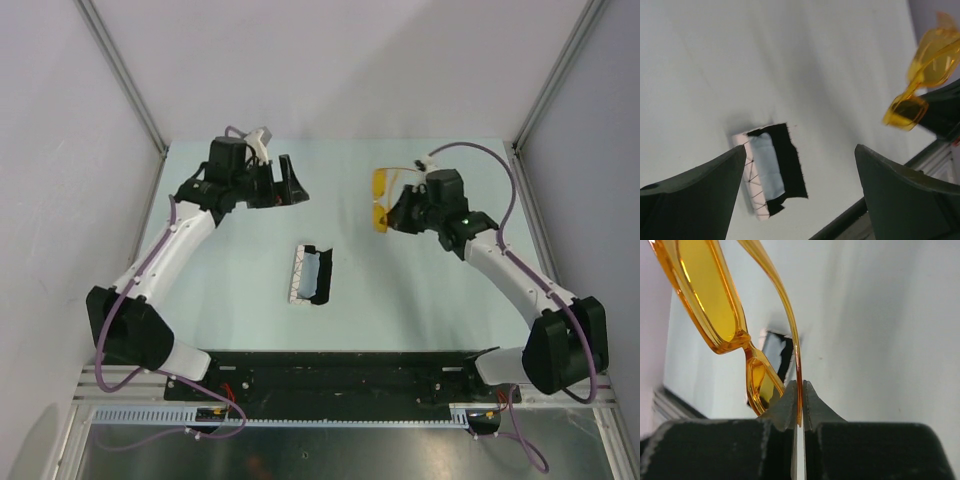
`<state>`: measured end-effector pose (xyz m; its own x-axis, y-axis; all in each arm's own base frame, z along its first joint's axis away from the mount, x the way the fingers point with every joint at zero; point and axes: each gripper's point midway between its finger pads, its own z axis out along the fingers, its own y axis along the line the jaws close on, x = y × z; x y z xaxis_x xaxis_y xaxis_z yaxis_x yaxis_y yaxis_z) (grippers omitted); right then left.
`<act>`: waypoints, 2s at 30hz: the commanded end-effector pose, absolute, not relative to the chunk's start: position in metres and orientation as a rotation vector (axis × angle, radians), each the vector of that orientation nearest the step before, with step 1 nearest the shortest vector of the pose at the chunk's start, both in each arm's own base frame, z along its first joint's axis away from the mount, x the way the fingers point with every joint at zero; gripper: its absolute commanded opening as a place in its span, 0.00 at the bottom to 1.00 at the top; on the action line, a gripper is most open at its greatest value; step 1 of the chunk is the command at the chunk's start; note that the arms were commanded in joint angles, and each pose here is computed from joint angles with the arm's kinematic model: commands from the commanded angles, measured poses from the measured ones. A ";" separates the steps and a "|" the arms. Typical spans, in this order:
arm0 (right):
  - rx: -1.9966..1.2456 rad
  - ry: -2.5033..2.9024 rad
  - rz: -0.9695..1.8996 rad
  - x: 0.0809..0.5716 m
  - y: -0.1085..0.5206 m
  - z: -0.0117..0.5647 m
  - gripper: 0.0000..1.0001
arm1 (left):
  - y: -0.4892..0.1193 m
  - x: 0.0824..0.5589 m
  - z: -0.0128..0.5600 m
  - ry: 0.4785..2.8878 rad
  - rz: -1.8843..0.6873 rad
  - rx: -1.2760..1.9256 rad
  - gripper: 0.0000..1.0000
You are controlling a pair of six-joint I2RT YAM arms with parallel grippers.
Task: Organize the sunglasses
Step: Pass from the right arm to the left
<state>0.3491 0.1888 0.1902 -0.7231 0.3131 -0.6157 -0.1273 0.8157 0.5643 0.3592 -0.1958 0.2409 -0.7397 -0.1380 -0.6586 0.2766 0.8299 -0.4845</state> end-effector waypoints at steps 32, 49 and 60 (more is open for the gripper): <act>-0.798 1.507 0.432 0.273 0.291 0.370 0.00 | -0.226 0.240 0.397 1.874 -1.364 0.559 0.77; -0.816 1.321 0.473 0.252 0.297 0.415 0.00 | -0.218 0.258 0.393 1.895 -1.255 0.452 0.95; -0.836 1.115 0.471 0.226 0.296 0.462 0.00 | -0.226 0.243 0.394 1.936 -1.491 0.487 0.89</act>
<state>0.2351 0.3022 0.4069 0.2530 -0.1663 -0.9531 -0.7422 0.5985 -0.3015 0.2731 -0.2140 0.3652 -0.7393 -0.1616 -0.6537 0.5345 0.4496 -0.7157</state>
